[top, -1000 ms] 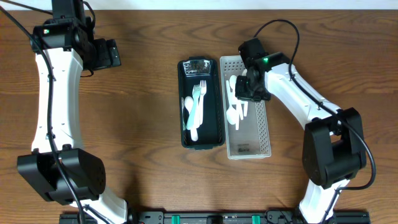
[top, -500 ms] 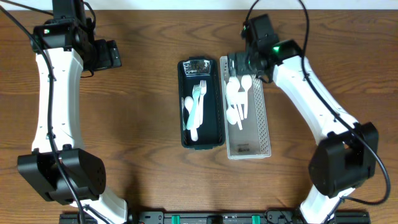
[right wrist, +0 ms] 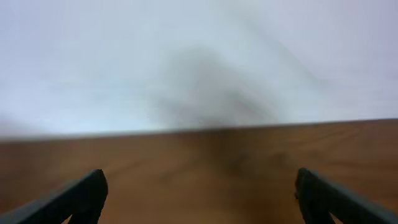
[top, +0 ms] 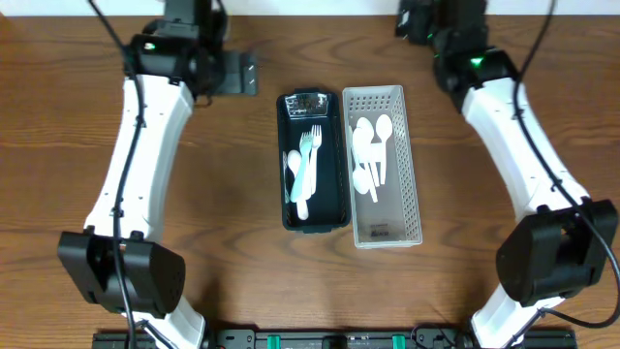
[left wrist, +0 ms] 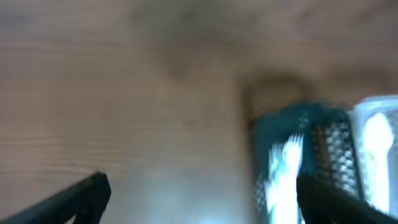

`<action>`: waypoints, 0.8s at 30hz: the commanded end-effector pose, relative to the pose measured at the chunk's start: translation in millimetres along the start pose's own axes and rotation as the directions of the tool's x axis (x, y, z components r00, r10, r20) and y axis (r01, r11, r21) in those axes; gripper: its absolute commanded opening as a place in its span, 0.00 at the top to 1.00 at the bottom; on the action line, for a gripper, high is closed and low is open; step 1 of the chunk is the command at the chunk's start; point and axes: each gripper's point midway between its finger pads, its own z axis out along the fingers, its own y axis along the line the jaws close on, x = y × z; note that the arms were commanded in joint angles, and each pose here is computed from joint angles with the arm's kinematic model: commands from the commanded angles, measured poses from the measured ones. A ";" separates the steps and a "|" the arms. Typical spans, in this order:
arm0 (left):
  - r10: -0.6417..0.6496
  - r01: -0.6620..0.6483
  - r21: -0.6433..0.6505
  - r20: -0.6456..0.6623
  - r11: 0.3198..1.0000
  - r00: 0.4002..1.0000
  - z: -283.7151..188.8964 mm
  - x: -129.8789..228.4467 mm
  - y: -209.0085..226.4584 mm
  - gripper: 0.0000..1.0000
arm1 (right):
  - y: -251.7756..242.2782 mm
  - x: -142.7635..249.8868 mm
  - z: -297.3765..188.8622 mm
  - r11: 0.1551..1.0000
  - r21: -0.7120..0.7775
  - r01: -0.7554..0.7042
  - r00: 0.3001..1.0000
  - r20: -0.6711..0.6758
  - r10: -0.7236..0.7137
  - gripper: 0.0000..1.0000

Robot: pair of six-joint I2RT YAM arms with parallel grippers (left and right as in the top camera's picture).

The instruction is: Pack container

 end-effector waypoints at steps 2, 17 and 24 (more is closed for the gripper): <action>0.034 -0.038 0.032 0.129 0.999 0.991 3.9 -32.1 -12.7 0.02 | -53.6 -19.5 0.2 0.994 0.101 -0.030 0.999 0.043 0.025 0.01; 0.098 -0.090 -0.079 0.103 0.993 0.990 7.0 2.6 18.3 0.02 | -92.6 34.5 -43.5 0.981 0.191 -0.023 0.996 -0.076 0.038 0.01; 0.098 -0.083 -0.077 0.219 0.994 0.971 -1.3 54.2 23.6 0.02 | -103.5 79.0 -97.9 0.976 0.168 -0.140 0.990 0.061 0.131 0.01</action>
